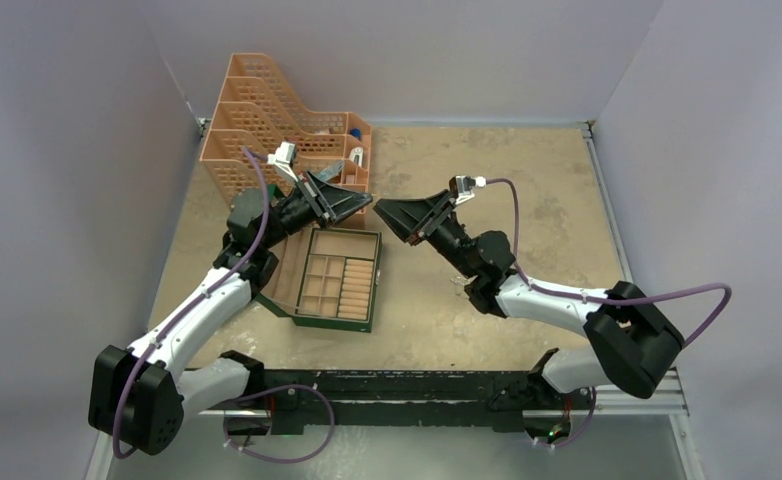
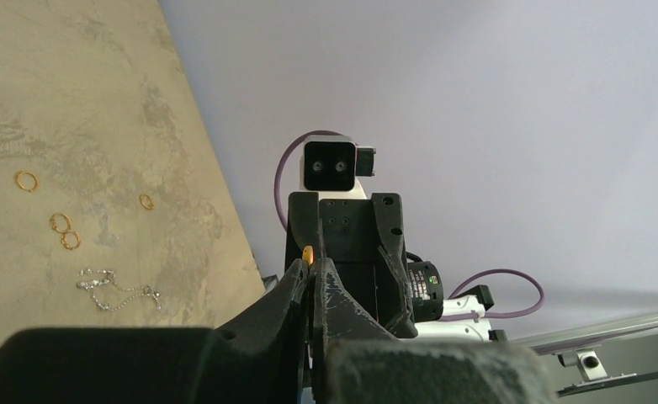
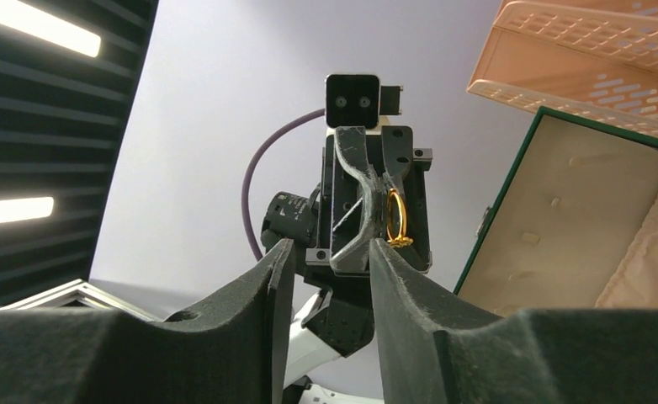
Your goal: Organize the mixed jewelry
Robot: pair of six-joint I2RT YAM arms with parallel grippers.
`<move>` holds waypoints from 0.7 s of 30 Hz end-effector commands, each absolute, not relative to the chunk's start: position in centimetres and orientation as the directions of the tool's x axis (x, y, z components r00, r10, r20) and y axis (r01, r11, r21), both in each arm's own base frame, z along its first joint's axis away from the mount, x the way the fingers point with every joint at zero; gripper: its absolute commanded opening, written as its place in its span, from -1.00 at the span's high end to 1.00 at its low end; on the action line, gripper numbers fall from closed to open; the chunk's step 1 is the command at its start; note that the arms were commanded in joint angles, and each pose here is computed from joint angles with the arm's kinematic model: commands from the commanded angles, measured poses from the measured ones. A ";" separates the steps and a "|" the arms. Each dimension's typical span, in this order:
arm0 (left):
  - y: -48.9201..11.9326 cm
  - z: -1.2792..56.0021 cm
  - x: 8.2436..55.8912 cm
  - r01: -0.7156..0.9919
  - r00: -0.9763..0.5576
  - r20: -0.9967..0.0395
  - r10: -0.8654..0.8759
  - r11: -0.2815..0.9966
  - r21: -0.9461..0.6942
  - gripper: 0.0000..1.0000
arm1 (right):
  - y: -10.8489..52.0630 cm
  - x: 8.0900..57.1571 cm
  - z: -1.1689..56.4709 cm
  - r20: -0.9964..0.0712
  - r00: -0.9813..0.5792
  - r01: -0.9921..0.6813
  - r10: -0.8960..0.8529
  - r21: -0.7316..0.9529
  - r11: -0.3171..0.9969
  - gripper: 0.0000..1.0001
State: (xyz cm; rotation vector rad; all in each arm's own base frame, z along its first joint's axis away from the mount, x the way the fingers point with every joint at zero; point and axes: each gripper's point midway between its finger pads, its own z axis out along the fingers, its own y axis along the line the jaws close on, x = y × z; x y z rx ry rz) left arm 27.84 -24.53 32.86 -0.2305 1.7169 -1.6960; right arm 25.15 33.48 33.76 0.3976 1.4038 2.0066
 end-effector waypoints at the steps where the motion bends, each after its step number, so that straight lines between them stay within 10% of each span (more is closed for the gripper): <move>1: -24.2 34.7 27.5 0.403 -0.709 -0.377 -0.596 0.097 -0.910 1.00 | 33.2 24.9 36.6 -0.098 -0.738 -0.367 0.667 0.888 -0.275 0.12; 21: -24.5 34.3 27.7 0.388 -0.726 -0.360 -0.586 0.083 -0.918 1.00 | 32.9 25.1 35.5 -0.091 -0.723 -0.349 0.685 0.904 -0.247 -0.04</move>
